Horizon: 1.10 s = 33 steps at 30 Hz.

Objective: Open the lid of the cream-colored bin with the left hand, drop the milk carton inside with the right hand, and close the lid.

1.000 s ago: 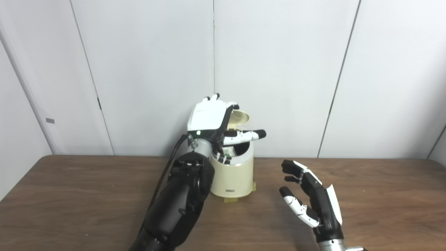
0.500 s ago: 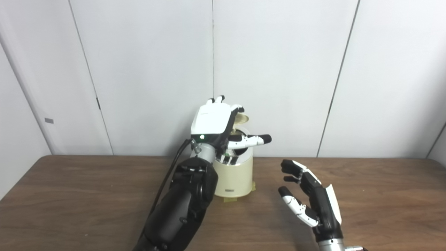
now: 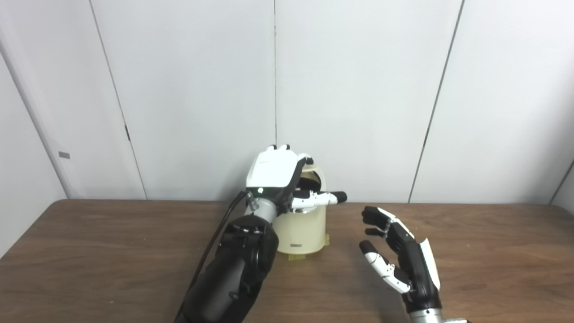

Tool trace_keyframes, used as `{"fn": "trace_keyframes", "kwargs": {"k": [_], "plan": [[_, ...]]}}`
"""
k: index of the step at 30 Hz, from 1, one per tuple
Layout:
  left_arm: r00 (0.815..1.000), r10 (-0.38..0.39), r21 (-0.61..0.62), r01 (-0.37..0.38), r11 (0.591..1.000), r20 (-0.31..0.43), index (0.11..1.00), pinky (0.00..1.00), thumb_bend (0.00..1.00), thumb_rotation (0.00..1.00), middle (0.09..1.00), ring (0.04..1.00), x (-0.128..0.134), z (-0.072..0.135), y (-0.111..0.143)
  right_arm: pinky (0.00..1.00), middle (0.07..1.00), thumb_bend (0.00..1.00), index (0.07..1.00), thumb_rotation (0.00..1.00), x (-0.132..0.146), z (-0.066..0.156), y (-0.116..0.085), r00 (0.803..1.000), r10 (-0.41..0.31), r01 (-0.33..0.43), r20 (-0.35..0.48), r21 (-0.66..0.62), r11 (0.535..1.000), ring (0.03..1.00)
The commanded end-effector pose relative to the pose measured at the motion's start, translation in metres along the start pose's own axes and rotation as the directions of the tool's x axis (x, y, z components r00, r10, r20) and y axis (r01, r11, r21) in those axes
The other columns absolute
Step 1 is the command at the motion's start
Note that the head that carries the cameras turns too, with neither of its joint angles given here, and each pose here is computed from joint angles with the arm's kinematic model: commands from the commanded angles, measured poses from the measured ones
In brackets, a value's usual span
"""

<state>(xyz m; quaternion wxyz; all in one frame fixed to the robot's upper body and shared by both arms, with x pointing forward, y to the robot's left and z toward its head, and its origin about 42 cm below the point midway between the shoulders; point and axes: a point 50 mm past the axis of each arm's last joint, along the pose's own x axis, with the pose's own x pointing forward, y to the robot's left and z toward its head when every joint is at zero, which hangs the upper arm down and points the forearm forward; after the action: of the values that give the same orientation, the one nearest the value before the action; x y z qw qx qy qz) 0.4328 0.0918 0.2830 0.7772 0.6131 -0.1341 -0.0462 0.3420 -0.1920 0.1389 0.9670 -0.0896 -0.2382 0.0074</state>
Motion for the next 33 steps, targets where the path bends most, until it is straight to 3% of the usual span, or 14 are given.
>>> {"fn": "trace_keyframes", "kwargs": {"k": [1,11,21,25,29,33], "plan": [[1.000,0.029,0.010,-0.028,1.000,-0.005,0.800,1.00,0.95,0.96,0.806,0.943,0.004,0.001,0.010,0.68,0.765,0.27,0.756,0.46,-0.005,0.002,0.005,1.000,-0.006,0.006,0.005,0.014,1.000,0.760],[1.000,-0.009,-0.003,0.009,1.000,0.001,0.789,1.00,0.92,0.96,0.785,0.908,-0.012,0.000,-0.015,0.67,0.770,0.28,0.766,0.53,-0.006,0.010,0.004,1.000,0.018,-0.018,0.018,-0.017,1.000,0.761],[0.999,-0.035,0.029,0.034,0.999,0.025,0.776,1.00,0.91,0.93,0.782,0.876,-0.023,0.001,-0.035,0.68,0.774,0.30,0.769,0.50,-0.005,0.014,0.003,1.000,0.008,-0.008,-0.002,0.018,1.000,0.768],[0.999,-0.033,0.123,0.029,0.992,0.034,0.782,1.00,0.91,0.91,0.802,0.887,-0.024,0.002,-0.041,0.67,0.771,0.29,0.767,0.49,-0.005,0.014,0.004,1.000,0.008,-0.008,-0.001,0.027,1.000,0.761],[0.998,0.011,0.308,-0.031,0.951,0.065,0.769,1.00,0.93,0.92,0.797,0.880,-0.026,0.004,-0.048,0.67,0.768,0.29,0.765,0.49,-0.004,0.013,0.004,1.000,0.011,-0.011,-0.007,0.014,1.000,0.762],[0.997,-0.003,0.351,-0.023,0.936,0.074,0.767,1.00,0.93,0.90,0.786,0.886,-0.030,0.004,-0.056,0.69,0.765,0.29,0.766,0.50,-0.004,0.012,0.004,1.000,0.014,-0.014,-0.008,0.011,1.000,0.762]]}}
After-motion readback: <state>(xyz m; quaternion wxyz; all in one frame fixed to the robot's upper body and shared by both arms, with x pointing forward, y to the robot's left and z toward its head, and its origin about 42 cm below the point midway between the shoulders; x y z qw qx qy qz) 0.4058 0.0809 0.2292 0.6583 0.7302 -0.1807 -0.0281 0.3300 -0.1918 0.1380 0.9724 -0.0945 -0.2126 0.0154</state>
